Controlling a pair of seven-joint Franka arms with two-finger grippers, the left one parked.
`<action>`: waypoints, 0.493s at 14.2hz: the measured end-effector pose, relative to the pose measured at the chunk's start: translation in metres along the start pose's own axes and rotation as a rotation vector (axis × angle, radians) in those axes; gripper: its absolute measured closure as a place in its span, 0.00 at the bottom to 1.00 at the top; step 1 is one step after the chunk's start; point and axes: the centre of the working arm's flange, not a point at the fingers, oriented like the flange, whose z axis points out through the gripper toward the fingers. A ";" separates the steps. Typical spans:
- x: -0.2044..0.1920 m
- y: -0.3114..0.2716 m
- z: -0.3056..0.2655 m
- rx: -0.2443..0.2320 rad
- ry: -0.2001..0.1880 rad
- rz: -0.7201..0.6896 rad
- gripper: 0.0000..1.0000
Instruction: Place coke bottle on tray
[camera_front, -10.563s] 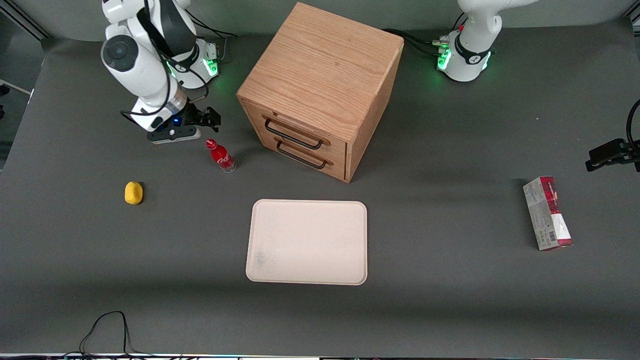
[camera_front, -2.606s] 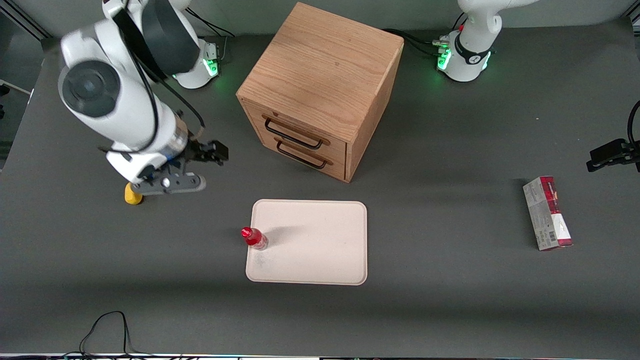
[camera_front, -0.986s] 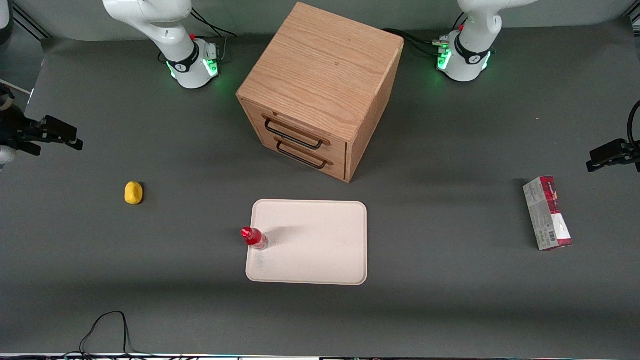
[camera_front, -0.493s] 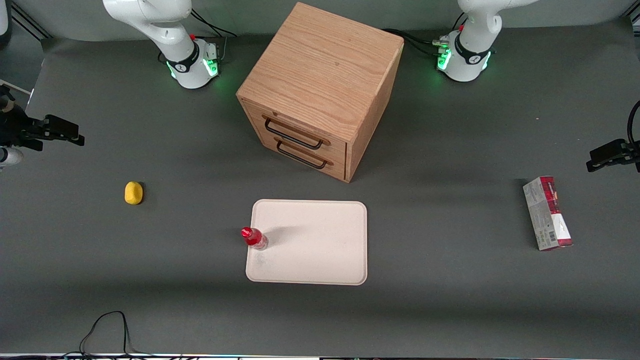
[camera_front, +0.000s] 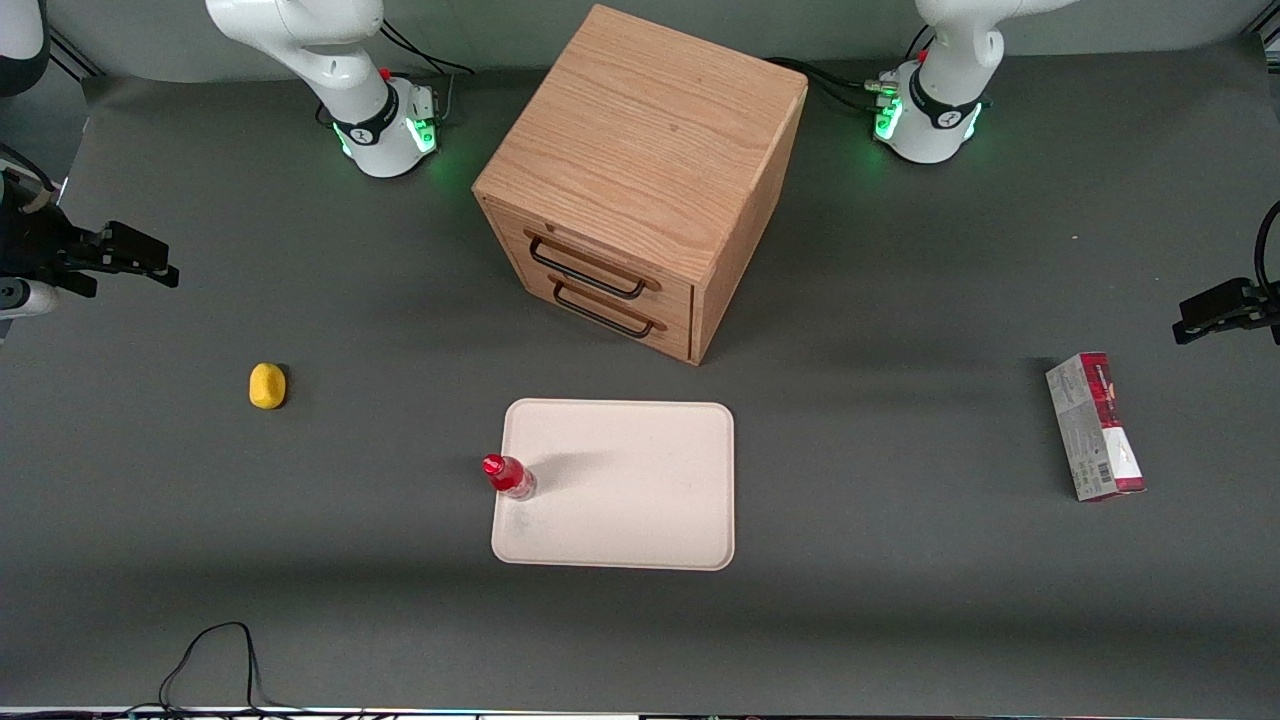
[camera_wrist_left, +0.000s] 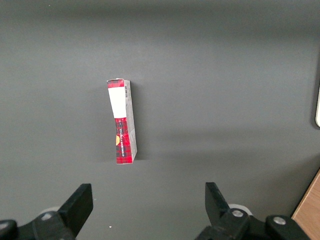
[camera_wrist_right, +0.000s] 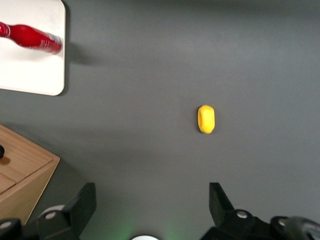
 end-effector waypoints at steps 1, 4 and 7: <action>0.001 0.000 0.000 -0.001 0.010 0.000 0.00; 0.003 0.000 -0.001 -0.002 0.016 0.000 0.00; 0.006 0.001 -0.001 -0.003 0.017 0.000 0.00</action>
